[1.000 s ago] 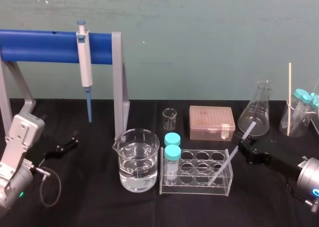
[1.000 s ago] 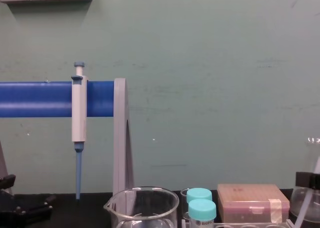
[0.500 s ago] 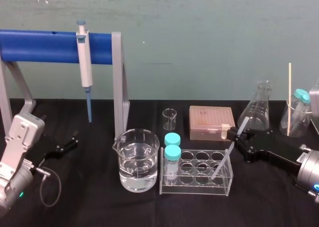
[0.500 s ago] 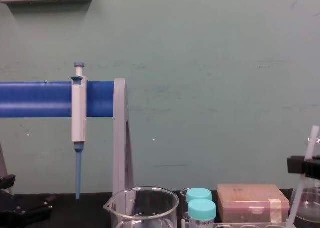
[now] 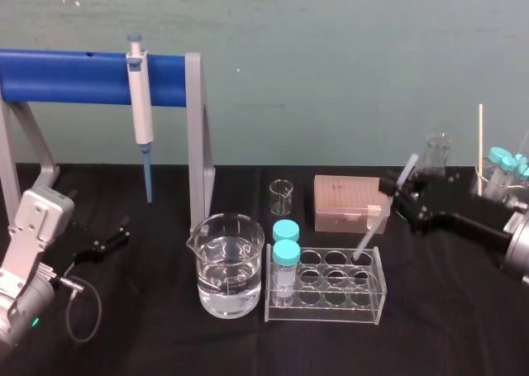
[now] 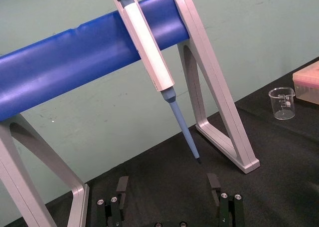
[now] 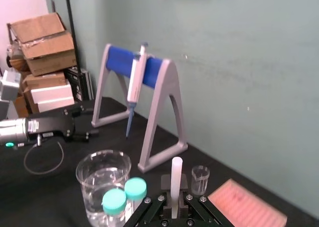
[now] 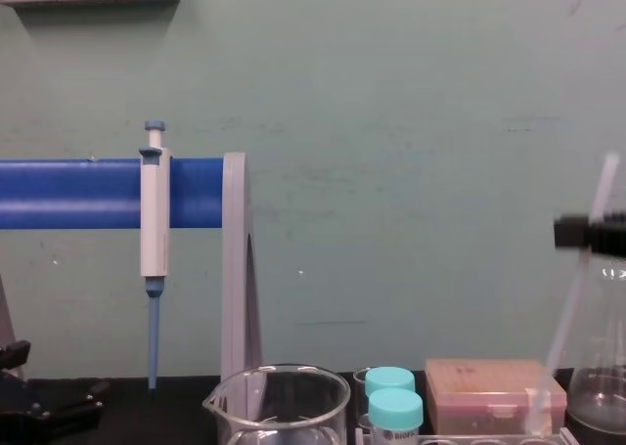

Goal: Pick up the stirring rod with one hand, then place it down.

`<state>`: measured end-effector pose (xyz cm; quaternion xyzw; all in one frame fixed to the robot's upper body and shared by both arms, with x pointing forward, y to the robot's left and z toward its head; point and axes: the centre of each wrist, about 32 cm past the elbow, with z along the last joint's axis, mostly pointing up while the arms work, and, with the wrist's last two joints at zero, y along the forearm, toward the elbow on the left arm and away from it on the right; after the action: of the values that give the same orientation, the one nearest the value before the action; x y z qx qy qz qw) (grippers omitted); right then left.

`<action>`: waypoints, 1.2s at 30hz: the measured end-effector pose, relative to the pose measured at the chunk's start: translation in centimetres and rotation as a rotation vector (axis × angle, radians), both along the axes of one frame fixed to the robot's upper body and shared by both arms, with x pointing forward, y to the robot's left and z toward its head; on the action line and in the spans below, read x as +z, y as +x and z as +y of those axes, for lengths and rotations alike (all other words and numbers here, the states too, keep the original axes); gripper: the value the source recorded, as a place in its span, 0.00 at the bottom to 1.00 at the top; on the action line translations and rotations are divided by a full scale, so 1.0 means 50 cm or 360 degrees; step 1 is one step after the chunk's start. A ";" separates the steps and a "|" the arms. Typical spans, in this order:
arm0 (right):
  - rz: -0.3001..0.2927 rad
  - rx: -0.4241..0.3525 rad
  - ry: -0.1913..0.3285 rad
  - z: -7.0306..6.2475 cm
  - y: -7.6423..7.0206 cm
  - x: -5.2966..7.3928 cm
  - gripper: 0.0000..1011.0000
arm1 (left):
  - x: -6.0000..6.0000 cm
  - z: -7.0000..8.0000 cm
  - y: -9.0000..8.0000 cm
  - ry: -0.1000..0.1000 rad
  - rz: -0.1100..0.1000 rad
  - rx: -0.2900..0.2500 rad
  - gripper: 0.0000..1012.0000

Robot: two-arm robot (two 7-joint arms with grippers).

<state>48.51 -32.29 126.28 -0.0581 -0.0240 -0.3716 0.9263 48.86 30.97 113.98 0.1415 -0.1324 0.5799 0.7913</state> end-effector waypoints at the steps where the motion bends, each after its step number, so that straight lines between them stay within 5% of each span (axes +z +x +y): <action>1: -0.0023 0.0012 -0.0002 0.000 0.004 0.011 0.07 | 0.000 0.000 0.000 0.0000 0.0000 0.0000 0.99; 7: -0.0113 0.0053 -0.0030 -0.001 0.031 0.053 0.07 | 0.000 0.000 0.000 0.0000 0.0000 0.0000 0.99; 14: -0.0092 0.0073 -0.0072 0.003 0.064 0.076 0.07 | 0.000 0.000 0.000 0.0000 0.0000 0.0000 0.99; 36: -0.0049 0.0102 -0.0097 0.004 0.077 0.088 0.07 | 0.000 0.000 0.000 0.0000 0.0000 0.0000 0.99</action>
<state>52.34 -32.07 130.69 -0.0798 -0.0514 -0.3416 0.9350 48.86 30.97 113.98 0.1415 -0.1325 0.5799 0.7913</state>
